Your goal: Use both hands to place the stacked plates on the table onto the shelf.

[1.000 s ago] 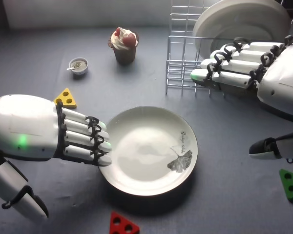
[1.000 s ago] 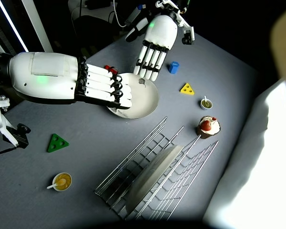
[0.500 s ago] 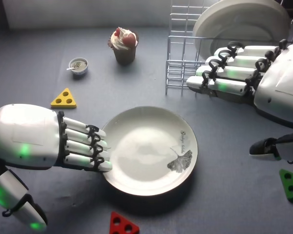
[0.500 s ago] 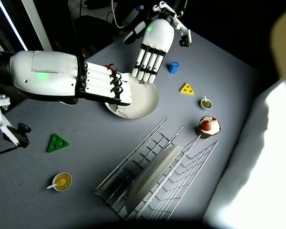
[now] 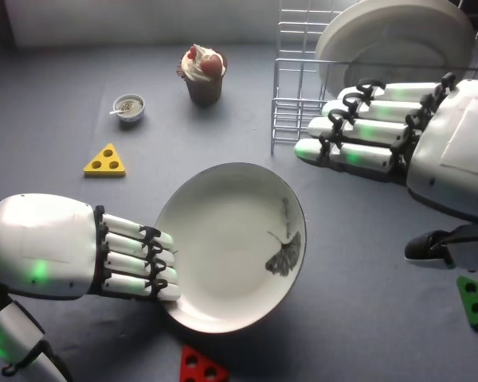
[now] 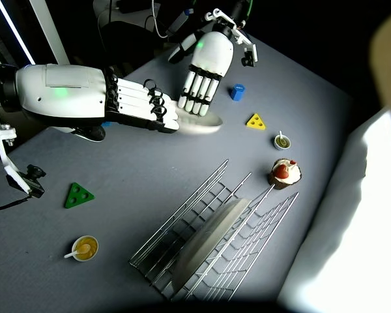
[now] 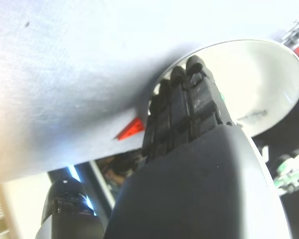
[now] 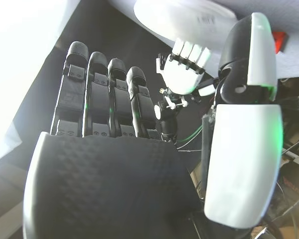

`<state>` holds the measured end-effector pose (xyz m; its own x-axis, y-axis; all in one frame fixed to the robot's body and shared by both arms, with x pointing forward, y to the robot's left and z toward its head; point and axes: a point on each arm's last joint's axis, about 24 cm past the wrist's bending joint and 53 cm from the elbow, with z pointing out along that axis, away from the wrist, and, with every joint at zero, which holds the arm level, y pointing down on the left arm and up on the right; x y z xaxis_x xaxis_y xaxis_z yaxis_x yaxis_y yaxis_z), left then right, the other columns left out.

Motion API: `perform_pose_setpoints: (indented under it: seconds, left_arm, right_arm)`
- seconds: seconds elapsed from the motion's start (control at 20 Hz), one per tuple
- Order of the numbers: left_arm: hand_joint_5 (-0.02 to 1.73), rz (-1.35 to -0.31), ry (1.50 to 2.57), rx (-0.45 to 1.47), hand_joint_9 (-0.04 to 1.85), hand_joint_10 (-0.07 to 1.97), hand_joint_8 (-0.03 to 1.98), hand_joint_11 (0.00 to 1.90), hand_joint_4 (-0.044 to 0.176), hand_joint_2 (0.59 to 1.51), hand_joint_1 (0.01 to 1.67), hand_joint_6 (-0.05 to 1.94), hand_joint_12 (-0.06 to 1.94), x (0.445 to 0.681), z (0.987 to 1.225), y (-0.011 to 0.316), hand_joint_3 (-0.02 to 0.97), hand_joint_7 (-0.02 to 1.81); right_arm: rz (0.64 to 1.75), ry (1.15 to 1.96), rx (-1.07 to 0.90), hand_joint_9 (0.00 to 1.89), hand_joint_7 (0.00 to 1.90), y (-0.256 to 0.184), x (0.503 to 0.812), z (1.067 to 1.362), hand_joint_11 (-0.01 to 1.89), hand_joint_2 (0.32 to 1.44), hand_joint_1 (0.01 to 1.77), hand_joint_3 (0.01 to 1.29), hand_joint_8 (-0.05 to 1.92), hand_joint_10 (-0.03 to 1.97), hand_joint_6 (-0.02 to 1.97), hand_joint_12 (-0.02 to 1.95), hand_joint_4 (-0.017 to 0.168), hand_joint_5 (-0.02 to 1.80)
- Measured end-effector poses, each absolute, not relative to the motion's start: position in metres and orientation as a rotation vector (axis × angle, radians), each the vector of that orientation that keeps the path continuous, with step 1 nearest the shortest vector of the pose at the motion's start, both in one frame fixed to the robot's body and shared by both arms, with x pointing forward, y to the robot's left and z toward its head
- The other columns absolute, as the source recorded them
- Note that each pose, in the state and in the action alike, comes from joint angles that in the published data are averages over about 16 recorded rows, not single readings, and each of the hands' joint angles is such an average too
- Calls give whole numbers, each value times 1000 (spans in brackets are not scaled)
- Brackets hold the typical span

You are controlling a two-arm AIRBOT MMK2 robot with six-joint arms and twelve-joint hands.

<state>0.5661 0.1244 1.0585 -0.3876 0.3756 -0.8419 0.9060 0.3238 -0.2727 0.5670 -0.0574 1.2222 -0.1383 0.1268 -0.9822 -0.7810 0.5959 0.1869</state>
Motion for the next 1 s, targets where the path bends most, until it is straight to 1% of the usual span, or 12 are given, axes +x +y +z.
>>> perform_pose_setpoints:
  seconds: [0.25,0.6,0.75,1.0]
  left_arm:
    - [116,-997,1930,1149,145,1,-5,144,-11,974,16,-23,-11,562,1052,126,-3,153]
    - [110,-996,1932,1153,142,0,-6,139,-11,973,15,-24,-10,562,1051,126,-4,150]
    - [107,-996,1932,1153,144,0,-6,140,-11,972,15,-24,-9,562,1051,126,-4,150]
    - [102,-996,1932,1153,147,1,-7,141,-11,967,15,-23,-6,562,1051,126,-4,149]
  right_arm:
    - [833,1453,-683,222,202,-43,562,1225,288,860,1095,12,19,15,21,29,4,203]
    - [778,1401,-819,220,208,-20,559,1216,289,870,1119,12,19,15,20,29,4,217]
    - [766,1403,-859,226,215,-11,559,1207,292,874,1132,12,20,15,20,29,4,230]
    - [757,1438,-913,234,227,5,558,1184,296,878,1147,12,20,15,20,29,4,248]
